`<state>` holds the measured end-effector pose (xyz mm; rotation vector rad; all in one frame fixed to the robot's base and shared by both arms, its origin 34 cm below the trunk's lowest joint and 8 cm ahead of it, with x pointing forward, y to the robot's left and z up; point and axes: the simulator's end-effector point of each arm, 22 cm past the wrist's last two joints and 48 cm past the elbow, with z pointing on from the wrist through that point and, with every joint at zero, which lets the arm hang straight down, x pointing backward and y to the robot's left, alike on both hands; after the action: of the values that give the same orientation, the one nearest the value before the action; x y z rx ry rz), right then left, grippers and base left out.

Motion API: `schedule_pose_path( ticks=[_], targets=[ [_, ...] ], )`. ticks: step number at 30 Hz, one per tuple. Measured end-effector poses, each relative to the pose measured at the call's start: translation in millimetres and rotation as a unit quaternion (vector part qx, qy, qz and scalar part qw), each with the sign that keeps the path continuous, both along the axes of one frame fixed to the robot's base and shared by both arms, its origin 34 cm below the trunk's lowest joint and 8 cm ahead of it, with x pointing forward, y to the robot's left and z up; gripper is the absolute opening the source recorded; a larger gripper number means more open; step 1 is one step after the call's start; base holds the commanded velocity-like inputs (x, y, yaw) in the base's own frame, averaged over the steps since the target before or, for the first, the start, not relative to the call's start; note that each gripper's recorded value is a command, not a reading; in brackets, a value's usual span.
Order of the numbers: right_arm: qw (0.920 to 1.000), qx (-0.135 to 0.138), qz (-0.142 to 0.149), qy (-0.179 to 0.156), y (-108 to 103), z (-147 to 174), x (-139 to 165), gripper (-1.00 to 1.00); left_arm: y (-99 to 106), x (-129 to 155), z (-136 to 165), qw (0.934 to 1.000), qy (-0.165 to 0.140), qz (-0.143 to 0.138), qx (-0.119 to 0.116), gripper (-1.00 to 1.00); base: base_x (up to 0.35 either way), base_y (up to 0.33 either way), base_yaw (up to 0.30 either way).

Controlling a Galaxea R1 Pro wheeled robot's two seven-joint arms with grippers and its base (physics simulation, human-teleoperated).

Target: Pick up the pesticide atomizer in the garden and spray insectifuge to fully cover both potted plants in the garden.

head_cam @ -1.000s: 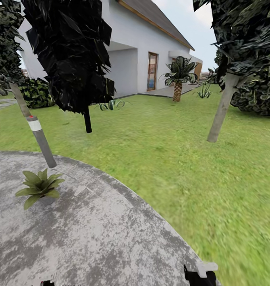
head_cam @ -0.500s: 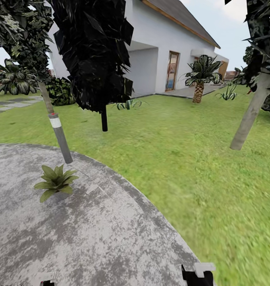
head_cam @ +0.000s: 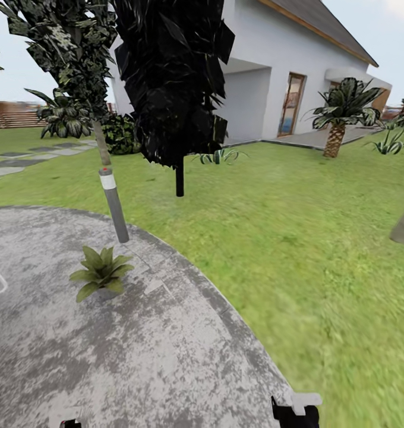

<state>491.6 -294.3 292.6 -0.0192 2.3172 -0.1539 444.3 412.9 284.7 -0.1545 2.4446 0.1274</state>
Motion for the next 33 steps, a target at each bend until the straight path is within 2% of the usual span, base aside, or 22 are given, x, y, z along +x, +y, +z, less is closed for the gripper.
schedule_pose_path(
  ticks=[10, 24, 33],
  targets=[
    [1.0, 0.0, 0.0, 0.002, 0.0, -1.6, -1.1, 1.0, 0.0, -1.2, -1.5, 1.0, 0.002, 0.0, 0.0, -1.0, 0.297, 0.0, 0.279],
    [1.0, 0.0, 0.0, 0.005, 0.0, -3.9, -2.8, 1.0, 0.0, -2.9, -3.5, 1.0, 0.005, 0.0, 0.0, -1.0, 0.055, 0.0, 0.279],
    [1.0, 0.0, 0.0, 0.006, -0.1, -5.0, -3.8, 1.0, -0.1, -4.1, -4.5, 1.0, 0.007, 0.0, 0.0, -1.0, 0.247, -0.122, 0.279]
  ],
)
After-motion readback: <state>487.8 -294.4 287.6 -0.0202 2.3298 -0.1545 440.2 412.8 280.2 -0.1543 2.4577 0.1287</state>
